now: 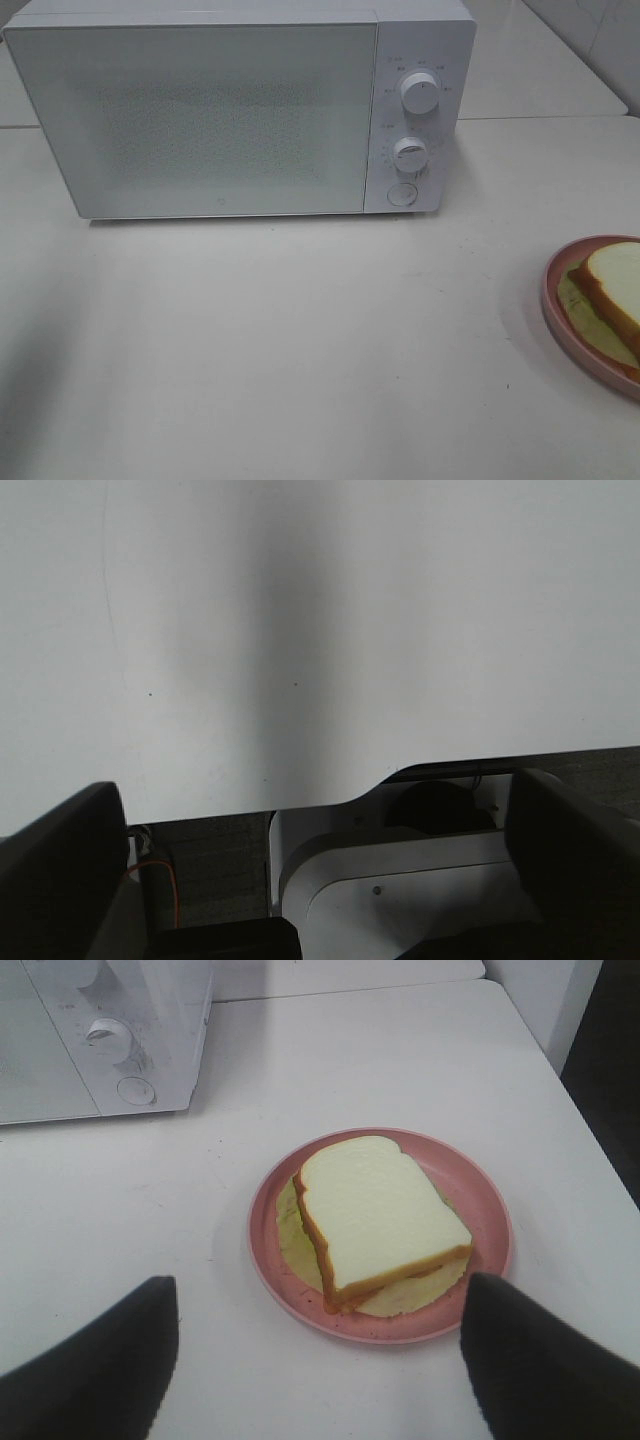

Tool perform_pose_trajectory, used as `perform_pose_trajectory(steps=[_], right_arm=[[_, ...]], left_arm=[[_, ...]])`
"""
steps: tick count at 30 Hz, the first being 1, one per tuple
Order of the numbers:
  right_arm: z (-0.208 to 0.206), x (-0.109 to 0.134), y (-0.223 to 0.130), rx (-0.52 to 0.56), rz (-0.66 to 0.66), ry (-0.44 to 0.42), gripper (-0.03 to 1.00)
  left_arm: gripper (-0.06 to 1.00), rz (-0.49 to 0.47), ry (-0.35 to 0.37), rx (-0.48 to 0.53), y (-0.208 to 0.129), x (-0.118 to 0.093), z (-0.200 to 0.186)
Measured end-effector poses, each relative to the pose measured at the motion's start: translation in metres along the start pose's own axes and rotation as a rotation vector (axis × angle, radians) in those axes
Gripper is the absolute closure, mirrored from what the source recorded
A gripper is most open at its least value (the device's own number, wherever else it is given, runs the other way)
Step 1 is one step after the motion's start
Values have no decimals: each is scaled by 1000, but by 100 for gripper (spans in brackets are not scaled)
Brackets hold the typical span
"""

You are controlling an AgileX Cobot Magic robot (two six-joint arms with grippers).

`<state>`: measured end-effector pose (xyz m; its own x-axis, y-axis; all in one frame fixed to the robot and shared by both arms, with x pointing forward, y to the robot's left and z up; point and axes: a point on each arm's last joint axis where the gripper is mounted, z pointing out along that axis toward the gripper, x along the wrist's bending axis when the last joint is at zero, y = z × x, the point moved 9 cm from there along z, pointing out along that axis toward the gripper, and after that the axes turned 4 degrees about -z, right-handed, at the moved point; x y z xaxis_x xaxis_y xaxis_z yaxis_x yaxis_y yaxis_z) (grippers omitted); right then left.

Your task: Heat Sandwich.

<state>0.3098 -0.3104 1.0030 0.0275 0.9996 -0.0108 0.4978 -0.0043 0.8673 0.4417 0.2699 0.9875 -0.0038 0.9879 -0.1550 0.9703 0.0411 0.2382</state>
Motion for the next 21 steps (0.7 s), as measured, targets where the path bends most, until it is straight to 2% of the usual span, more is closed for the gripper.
perform_pose_trajectory(steps=[8, 21], right_arm=[[0, 0, 0, 0, 0, 0, 20], [0, 0, 0, 0, 0, 0, 20]], left_arm=[[-2, 22, 41, -72, -27, 8, -12], [-2, 44, 40, -230, -68, 11, -28]])
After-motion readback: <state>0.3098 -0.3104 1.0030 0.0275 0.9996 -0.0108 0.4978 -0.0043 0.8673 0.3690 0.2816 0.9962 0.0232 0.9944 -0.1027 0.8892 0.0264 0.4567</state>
